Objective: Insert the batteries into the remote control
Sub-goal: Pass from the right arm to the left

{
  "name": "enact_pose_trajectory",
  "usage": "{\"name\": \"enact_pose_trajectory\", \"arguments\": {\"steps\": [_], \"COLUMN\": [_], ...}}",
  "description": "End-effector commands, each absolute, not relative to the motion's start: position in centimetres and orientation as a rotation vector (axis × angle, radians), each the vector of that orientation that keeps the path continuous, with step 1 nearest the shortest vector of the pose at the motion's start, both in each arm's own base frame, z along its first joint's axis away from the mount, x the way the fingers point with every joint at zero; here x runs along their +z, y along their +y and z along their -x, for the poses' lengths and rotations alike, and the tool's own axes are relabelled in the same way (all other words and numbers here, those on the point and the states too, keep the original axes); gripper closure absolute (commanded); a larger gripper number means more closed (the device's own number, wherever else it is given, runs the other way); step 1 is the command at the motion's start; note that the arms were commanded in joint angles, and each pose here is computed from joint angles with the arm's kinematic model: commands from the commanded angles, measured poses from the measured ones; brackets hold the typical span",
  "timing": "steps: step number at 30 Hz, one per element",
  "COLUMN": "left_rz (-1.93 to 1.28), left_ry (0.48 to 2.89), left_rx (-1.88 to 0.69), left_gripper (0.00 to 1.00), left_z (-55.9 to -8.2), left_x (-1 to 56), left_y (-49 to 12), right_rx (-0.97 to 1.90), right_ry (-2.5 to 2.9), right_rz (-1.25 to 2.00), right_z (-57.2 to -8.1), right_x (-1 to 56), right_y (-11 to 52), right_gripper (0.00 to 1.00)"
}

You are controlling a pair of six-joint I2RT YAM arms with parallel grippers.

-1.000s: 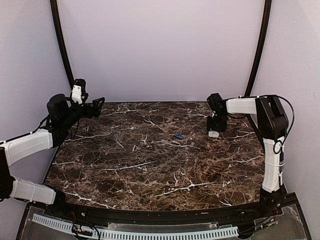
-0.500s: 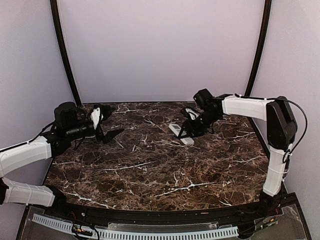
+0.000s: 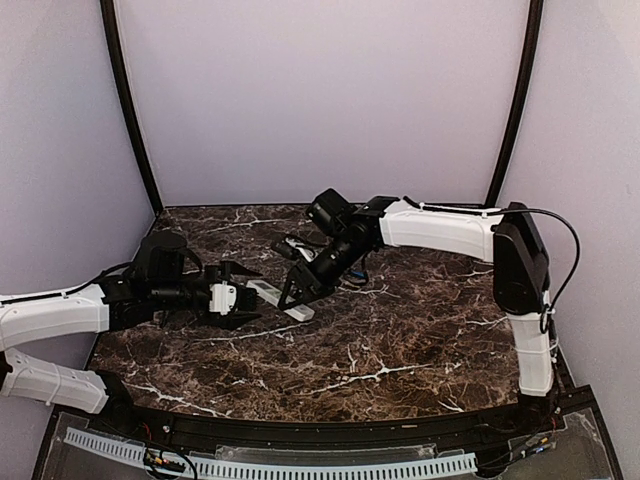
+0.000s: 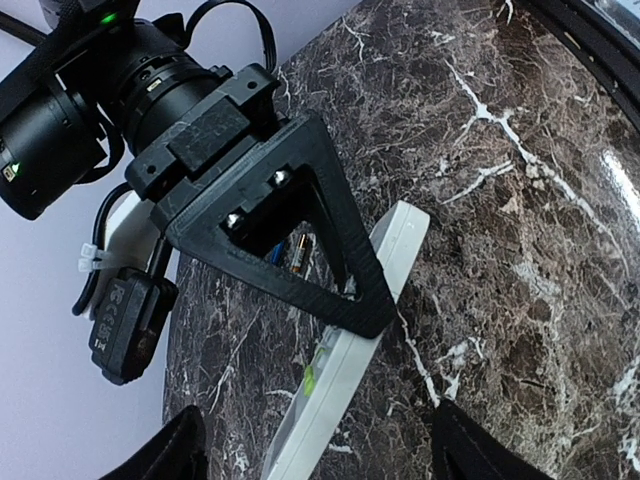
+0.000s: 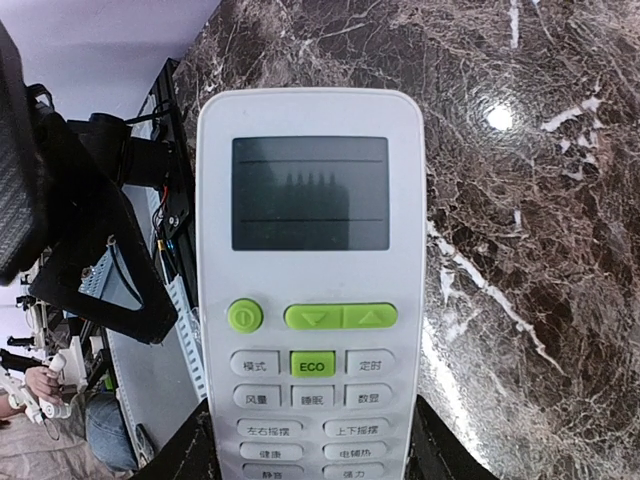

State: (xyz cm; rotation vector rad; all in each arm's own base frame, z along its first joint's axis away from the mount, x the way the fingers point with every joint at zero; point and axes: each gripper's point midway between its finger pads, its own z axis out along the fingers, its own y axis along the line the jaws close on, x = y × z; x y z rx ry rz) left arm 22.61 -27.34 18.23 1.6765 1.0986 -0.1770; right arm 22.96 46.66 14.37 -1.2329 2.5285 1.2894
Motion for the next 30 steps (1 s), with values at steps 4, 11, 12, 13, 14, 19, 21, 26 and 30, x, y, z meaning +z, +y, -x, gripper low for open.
{"name": "enact_pose_trajectory", "arguments": {"steps": [4,11,12,13,14,19,21,26,30], "left_rz": [-1.736,-1.743,-1.748,-1.749,-1.747,-1.750,-1.748,-1.692,-1.583], "left_ry": [1.121,1.163,1.172,1.174,1.178,1.179,1.178,1.171,1.234], "left_rx": [-0.119,-0.126,-0.132,-0.136,-0.141,-0.168,-0.183,-0.210,-0.280], "left_gripper": [0.37,0.42,0.42,0.43,0.45,0.72,0.84,1.00,1.00], "left_z": [-22.8,-23.2,-23.2,-23.2,-23.2,-22.8,-22.5,-22.2,-22.2], "left_x": [16.4,15.8,15.8,15.8,15.9,16.0,16.1,17.7,19.7], "left_y": [-26.8,-26.9,-26.9,-27.0,-27.0,-27.1,-27.2,-27.3,-27.4], "right_rx": [1.372,1.378,1.375,1.373,1.370,1.376,1.379,1.333,1.187], "right_ry": [2.464,2.438,2.436,2.435,2.433,2.407,2.392,2.365,2.276], "right_rz": [1.323,1.384,1.394,1.403,1.408,1.434,1.441,1.465,1.477], "right_z": [-21.0,-19.5,-19.4,-19.2,-19.1,-18.8,-18.7,-19.0,-20.2], "right_x": [16.3,16.7,16.6,16.6,16.6,17.1,17.4,18.0,20.3], "right_y": [48.2,48.5,48.5,48.5,48.5,48.7,48.7,48.3,47.2], "right_gripper": [0.95,0.95,0.95,0.95,0.95,0.95,0.95,0.92,0.57]}}
